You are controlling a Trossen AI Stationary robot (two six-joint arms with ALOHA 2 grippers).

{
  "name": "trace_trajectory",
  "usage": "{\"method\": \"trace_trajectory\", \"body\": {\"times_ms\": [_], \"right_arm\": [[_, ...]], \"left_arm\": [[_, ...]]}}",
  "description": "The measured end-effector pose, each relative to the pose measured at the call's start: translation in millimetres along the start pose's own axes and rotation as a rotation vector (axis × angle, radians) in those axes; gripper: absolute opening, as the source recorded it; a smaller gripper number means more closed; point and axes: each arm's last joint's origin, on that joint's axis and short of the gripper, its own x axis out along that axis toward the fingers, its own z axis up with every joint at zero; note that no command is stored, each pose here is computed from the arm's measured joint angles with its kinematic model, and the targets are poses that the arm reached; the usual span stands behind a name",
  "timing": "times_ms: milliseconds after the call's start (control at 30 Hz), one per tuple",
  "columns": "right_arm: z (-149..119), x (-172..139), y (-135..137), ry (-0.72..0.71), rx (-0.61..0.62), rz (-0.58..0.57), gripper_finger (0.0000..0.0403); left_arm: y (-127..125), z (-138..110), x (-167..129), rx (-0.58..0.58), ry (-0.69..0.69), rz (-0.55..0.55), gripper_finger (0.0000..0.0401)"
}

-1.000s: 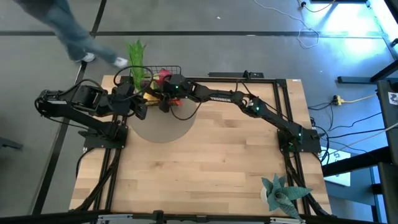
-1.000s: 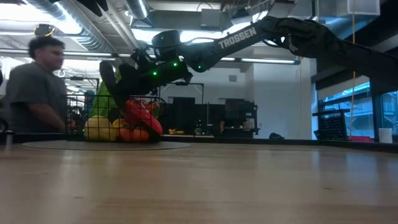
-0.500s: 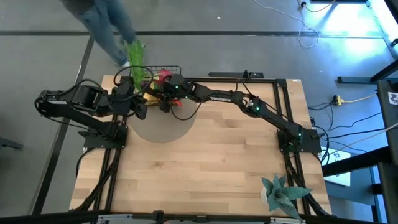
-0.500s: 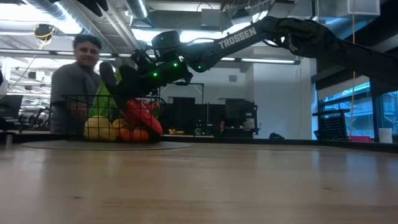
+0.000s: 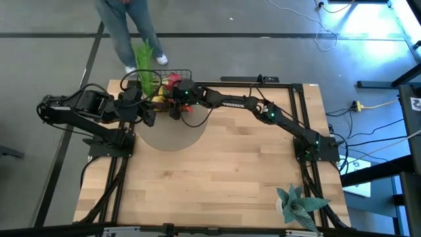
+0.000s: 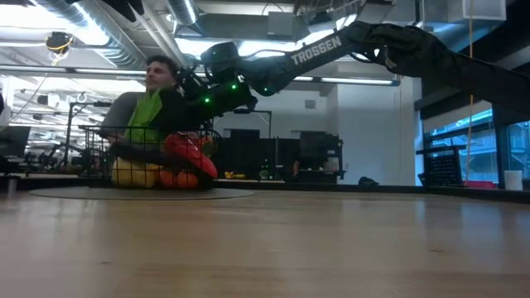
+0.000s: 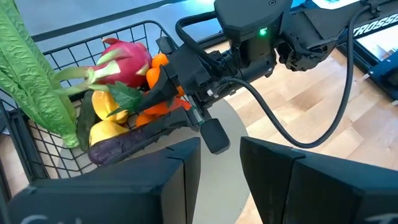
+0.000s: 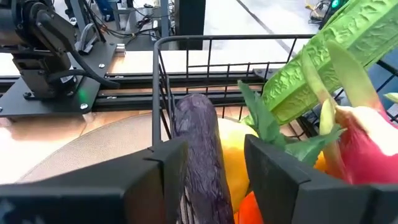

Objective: Build produce basket
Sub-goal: Return to Home Position

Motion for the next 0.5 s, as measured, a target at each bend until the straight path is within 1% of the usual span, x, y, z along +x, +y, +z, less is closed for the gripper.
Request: {"method": "trace_trajectory", "body": {"times_ms": [100,200,300,500], "right_arm": [[7,-5,0,0.006,0.001,0.002,0.0157],[30,-19,1,-0.024,-0.008,0.045,0.0157],[55,-39,1,-0.034,-0.008,0.092,0.0157],[80,-70,4,0.057,0.015,0.107,0.0157]], "left_arm": [[0,0,0,-0.018,0.0,0.0,0.0101],[0,0,0,-0.059,0.0,0.001,0.0101],[4,-1,-2,-0.069,0.006,0.015,0.0101],[9,-3,-3,-0.058,0.02,0.054,0.0101]]}}
